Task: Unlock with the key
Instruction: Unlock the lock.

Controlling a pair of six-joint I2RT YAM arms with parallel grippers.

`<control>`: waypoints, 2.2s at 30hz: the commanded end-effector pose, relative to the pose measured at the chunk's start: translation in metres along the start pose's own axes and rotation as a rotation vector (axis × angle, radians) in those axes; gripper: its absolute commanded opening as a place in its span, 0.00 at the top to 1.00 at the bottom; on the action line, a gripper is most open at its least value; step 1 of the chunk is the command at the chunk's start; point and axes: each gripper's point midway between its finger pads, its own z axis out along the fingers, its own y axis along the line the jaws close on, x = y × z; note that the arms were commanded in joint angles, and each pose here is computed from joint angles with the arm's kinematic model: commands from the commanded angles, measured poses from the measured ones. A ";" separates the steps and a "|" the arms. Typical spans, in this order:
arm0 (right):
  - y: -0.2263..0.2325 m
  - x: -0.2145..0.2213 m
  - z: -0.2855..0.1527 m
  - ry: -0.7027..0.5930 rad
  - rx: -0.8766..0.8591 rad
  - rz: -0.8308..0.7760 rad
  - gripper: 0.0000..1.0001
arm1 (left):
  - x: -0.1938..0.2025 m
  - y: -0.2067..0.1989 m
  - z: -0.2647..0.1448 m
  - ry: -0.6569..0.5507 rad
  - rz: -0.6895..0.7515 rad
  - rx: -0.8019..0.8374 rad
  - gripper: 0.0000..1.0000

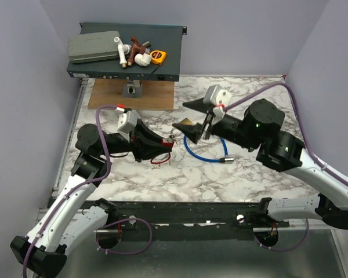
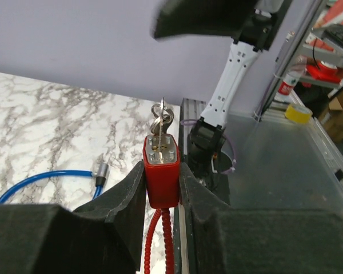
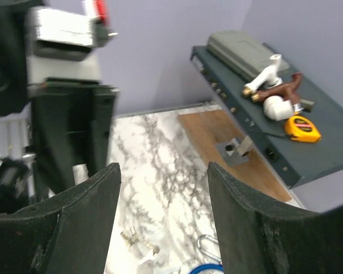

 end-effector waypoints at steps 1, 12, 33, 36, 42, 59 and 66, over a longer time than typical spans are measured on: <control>-0.033 -0.045 0.012 -0.158 -0.005 0.066 0.35 | -0.025 -0.007 -0.015 -0.089 0.006 -0.034 1.00; -0.039 -0.031 0.017 -0.172 -0.392 0.256 0.38 | -0.027 0.004 -0.030 -0.122 -0.026 -0.078 1.00; 0.000 0.006 0.018 -0.174 -0.621 0.398 0.61 | -0.012 0.008 -0.025 -0.075 0.084 -0.015 1.00; 0.006 0.011 0.024 -0.157 -0.638 0.408 0.64 | -0.012 0.006 -0.025 -0.074 0.086 -0.011 1.00; 0.017 0.026 0.042 -0.089 -0.610 0.387 0.71 | -0.012 0.005 -0.025 -0.075 0.087 -0.010 1.00; 0.020 0.034 0.045 -0.072 -0.583 0.358 0.76 | -0.012 0.002 -0.025 -0.075 0.091 -0.003 1.00; 0.015 0.035 0.049 -0.076 -0.545 0.339 0.87 | -0.012 -0.001 -0.025 -0.073 0.097 0.008 1.00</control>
